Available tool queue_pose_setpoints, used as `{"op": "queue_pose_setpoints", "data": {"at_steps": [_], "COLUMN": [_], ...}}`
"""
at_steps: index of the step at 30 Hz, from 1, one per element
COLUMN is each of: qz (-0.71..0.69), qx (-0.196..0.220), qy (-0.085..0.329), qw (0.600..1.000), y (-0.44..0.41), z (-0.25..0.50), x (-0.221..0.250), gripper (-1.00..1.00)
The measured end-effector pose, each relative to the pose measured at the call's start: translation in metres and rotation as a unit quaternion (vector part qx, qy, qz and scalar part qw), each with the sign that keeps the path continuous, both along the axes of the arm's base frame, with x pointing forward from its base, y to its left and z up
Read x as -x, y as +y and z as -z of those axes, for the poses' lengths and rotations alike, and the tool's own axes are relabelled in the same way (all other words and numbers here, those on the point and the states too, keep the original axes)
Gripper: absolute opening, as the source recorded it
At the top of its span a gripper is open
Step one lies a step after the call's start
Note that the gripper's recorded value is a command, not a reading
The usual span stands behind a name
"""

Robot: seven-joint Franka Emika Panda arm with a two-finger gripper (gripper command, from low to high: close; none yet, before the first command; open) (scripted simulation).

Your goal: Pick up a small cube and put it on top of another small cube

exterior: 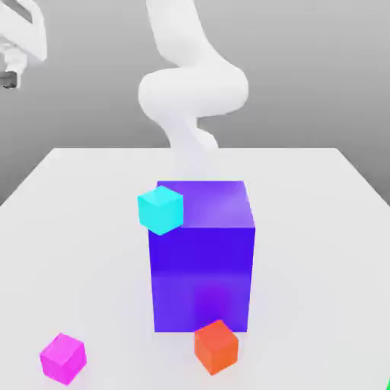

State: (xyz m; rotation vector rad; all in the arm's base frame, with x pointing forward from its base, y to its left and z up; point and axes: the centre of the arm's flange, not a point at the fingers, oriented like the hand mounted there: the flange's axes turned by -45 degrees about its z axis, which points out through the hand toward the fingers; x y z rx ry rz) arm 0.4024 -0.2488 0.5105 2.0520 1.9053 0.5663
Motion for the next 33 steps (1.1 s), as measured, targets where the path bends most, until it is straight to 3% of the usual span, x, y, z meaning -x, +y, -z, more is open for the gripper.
{"op": "queue_pose_setpoints", "data": {"at_steps": [9, 14, 20, 23, 24, 33], "qz": [-0.231, -0.370, -0.530, -0.546, -0.548, -0.549], "qx": [0.089, 0.127, 0.158, 0.160, 0.160, 0.162], "qy": [0.082, 0.128, 0.175, 0.179, 0.180, 0.181], "qw": [0.965, 0.911, 0.815, 0.802, 0.801, 0.800], "y": [-0.003, 0.011, 0.037, 0.040, 0.040, 0.040], "z": [0.133, 0.212, 0.310, 0.358, 0.373, 0.352], "x": [-0.038, -0.051, -0.053, -0.053, -0.053, -0.053], "gripper": [0.00, 0.00, 0.00, 0.00, -1.00, -1.00]}}
